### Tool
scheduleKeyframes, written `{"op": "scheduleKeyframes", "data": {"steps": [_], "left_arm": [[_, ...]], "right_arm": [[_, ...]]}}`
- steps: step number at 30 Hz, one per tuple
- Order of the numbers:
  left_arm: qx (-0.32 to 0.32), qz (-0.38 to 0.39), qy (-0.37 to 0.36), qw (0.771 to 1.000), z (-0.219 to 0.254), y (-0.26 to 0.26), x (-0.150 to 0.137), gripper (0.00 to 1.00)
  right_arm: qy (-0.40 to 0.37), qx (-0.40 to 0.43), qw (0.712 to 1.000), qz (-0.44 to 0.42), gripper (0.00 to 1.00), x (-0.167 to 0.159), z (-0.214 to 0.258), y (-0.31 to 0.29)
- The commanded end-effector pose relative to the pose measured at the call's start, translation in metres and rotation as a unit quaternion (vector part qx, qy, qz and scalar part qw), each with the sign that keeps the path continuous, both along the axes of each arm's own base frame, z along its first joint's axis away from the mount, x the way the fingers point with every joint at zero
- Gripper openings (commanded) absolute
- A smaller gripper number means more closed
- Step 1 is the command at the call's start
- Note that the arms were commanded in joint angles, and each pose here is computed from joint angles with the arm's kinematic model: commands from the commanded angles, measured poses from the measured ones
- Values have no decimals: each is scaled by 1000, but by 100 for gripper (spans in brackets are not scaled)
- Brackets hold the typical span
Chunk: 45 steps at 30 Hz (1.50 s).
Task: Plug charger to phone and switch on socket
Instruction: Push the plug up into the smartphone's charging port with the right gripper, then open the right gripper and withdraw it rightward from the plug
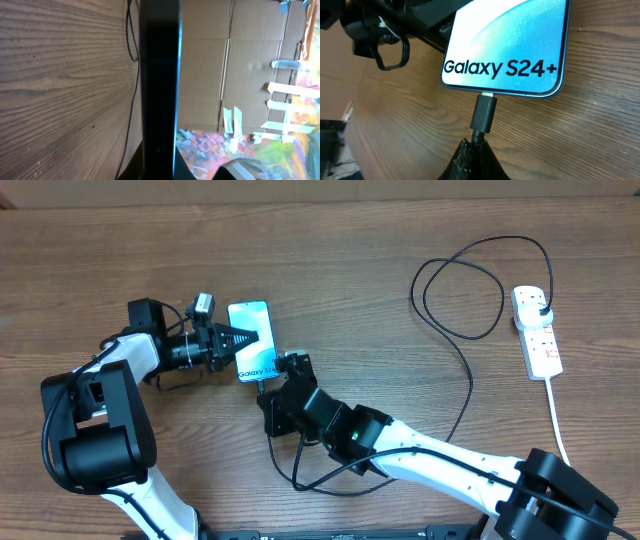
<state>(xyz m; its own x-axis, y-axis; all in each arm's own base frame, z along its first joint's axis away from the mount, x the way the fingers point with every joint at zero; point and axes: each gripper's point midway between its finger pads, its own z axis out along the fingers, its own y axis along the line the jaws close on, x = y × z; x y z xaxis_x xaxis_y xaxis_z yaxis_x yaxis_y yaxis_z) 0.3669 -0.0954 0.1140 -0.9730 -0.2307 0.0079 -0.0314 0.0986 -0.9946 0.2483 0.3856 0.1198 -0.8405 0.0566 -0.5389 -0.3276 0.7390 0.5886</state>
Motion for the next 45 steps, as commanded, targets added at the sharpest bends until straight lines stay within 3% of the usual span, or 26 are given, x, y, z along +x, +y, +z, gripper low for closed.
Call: {"op": "scheduleKeyframes", "data": {"steps": [1,29,32,37,41,45], "left_arm": [[-23,-10,-3,1000,12,-6,-7,4],[-25,-10,-3,1000,13,-6,-7,4],[-25,-11,-3,1000,13,-6,-7,4],[-25,-10,-3,1000,13,-6,-7,4],[-25,-10,-3,1000,13,-6,-7,4],[-25,-10,-3,1000,13,-6,-7,4]], "right_arm": [[-39,34,997,-51,4,44,24,-12],[-23,23,998,-46,5,42,17,-16],[-17,15,999,-46,28,40,13,-18],[-5,16,999,-31,51,34,10,-16],[9,20,1000,-13,80,27,9,-13],[19,6,1000,-14,85,22,6,-19]]}}
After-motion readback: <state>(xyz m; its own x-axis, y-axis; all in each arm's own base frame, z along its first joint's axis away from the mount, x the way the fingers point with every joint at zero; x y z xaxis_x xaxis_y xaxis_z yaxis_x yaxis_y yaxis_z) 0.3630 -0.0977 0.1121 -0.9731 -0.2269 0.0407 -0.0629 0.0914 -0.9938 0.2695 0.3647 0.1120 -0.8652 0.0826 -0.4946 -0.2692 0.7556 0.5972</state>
